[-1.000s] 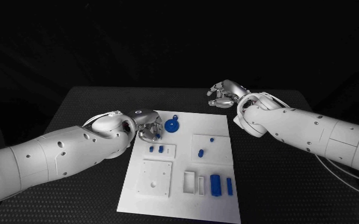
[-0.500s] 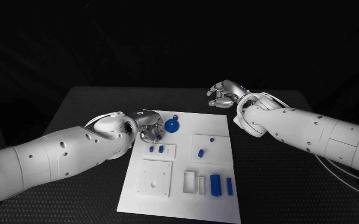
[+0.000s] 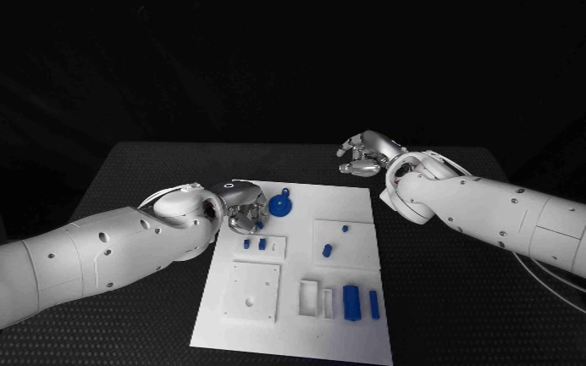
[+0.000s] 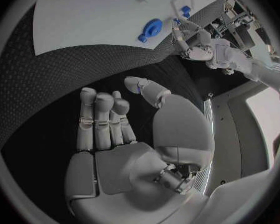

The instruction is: Assemble the parts on the task board

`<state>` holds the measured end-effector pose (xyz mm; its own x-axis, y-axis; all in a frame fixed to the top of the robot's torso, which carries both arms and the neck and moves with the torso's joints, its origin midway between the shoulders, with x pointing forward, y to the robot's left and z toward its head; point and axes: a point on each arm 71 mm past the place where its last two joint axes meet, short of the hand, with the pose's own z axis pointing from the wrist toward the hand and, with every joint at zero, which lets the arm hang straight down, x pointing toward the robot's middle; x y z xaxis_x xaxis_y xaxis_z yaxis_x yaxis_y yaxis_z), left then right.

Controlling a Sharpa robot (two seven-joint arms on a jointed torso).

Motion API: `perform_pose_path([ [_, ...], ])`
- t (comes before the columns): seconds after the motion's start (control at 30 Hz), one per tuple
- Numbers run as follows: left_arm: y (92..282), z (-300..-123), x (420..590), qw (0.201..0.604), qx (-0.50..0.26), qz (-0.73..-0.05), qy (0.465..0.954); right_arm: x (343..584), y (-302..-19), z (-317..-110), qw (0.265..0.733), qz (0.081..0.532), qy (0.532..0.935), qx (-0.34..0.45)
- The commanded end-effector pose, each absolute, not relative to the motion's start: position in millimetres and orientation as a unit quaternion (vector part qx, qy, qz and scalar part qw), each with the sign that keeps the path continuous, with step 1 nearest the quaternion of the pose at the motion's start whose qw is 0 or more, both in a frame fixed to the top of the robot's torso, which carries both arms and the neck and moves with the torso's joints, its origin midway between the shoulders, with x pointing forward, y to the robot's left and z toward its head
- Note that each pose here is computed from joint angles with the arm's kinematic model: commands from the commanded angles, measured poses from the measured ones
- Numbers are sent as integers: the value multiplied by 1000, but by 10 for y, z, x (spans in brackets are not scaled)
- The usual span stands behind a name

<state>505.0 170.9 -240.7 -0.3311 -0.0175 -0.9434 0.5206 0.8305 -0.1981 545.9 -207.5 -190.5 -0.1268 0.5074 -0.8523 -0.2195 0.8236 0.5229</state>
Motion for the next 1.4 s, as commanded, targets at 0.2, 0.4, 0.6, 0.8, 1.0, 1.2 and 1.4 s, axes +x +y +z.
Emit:
perform_pose_path([
  [0.2,1642,-2474,5040,535,173,-230,795,5454,-2051,-1905,652,282,698,94],
  [0.4,1625,-2544,5022,523,179,-226,802,5453,-2043,-1905,651,282,698,94],
  [0.6,1629,-2566,5012,518,182,-224,805,5453,-2047,-1905,652,282,698,94],
  [0.8,1648,-2564,5012,519,181,-224,805,5453,-2048,-1905,652,282,698,94],
  [1.0,1657,-2551,5023,526,171,-230,801,5454,-2053,-1904,652,281,698,94],
  [1.2,1667,-2540,5032,532,164,-233,797,5455,-2057,-1905,652,281,698,94],
  [1.4,1676,-2539,5035,534,162,-232,797,5455,-2057,-1905,652,281,698,94],
])
